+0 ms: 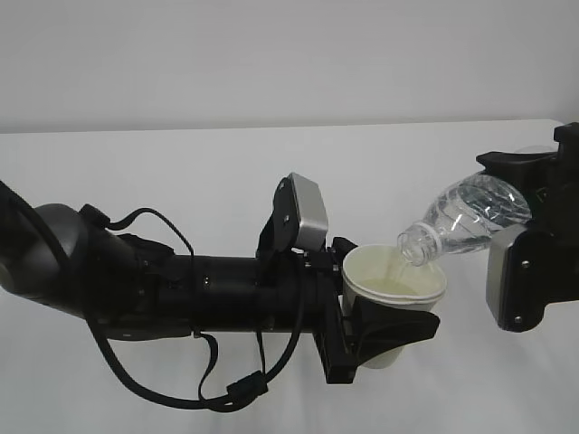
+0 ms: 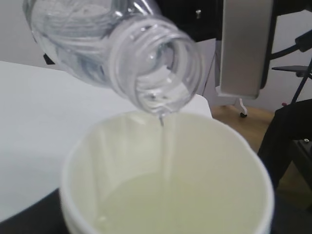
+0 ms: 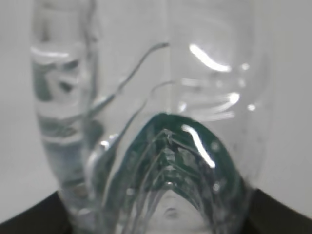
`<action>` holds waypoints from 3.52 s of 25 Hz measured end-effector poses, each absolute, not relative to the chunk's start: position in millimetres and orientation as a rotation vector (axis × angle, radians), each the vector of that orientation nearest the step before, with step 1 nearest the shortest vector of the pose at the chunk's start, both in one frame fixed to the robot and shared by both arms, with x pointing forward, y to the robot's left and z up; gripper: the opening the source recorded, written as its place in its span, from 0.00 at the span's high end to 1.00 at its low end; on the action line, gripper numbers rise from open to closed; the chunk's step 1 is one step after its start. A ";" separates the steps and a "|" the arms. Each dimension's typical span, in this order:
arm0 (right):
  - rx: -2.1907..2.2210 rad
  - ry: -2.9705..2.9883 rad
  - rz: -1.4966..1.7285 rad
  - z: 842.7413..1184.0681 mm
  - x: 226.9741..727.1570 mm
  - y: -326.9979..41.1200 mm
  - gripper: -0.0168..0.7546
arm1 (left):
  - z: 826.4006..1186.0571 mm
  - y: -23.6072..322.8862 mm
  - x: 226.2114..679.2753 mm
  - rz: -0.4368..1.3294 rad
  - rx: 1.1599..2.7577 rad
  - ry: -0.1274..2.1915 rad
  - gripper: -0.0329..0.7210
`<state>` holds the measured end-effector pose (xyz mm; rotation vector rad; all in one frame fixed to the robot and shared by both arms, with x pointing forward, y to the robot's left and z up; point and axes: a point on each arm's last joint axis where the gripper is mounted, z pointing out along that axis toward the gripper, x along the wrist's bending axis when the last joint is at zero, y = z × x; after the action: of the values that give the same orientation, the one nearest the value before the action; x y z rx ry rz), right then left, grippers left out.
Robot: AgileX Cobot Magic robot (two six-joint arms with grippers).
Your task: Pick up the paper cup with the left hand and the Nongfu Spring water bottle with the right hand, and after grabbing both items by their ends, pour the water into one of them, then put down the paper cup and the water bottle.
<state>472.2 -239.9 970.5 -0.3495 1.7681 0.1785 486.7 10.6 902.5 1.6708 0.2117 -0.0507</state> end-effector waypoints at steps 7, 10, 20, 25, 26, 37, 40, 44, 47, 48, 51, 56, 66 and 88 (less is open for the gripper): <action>-0.349 1.768 0.179 970.5 472.2 -239.9 0.44 | 902.1 10.7 486.9 -0.049 1.675 0.213 0.33; -0.347 1.768 0.178 970.5 472.2 -240.0 0.45 | 902.1 10.7 486.9 -0.051 1.675 0.215 0.33; -0.347 1.768 0.178 970.5 472.2 -240.0 0.45 | 902.0 10.7 486.9 -0.050 1.676 0.216 0.33; -0.347 1.768 0.179 970.6 472.2 -240.0 0.45 | 902.0 10.7 486.9 -0.050 1.676 0.216 0.33; -0.347 1.768 0.179 970.6 472.2 -240.0 0.45 | 902.0 10.7 486.9 -0.050 1.676 0.216 0.33; -0.347 1.765 0.179 970.8 472.3 -240.0 0.45 | 902.0 10.7 486.9 -0.050 1.676 0.216 0.33; -0.347 1.765 0.178 970.8 472.3 -240.0 0.45 | 902.0 10.7 486.9 -0.050 1.676 0.216 0.33; -0.347 1.764 0.179 970.9 472.3 -240.0 0.45 | 901.9 10.7 487.0 -0.050 1.677 0.216 0.33; -0.347 1.764 0.179 970.9 472.3 -240.0 0.45 | 901.9 10.7 487.0 -0.050 1.677 0.216 0.33; -0.347 1.761 0.179 971.2 472.3 -239.9 0.45 | 901.8 10.7 487.0 -0.049 1.678 0.216 0.33; -0.347 1.761 0.179 971.1 472.3 -239.9 0.45 | 901.8 10.7 487.0 -0.049 1.678 0.216 0.33; -0.347 1.761 0.179 971.2 472.3 -239.9 0.45 | 901.8 10.7 487.0 -0.049 1.678 0.216 0.33; -0.346 1.751 0.181 972.1 472.5 -239.8 0.45 | 901.9 10.7 487.2 -0.049 1.677 0.219 0.33; -0.345 1.747 0.182 972.4 472.6 -239.7 0.45 | 902.3 10.8 488.3 -0.044 1.670 0.234 0.33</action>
<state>472.6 -239.7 972.4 -0.3452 1.7472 0.1816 488.3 10.8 902.3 1.6699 0.2344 -0.0444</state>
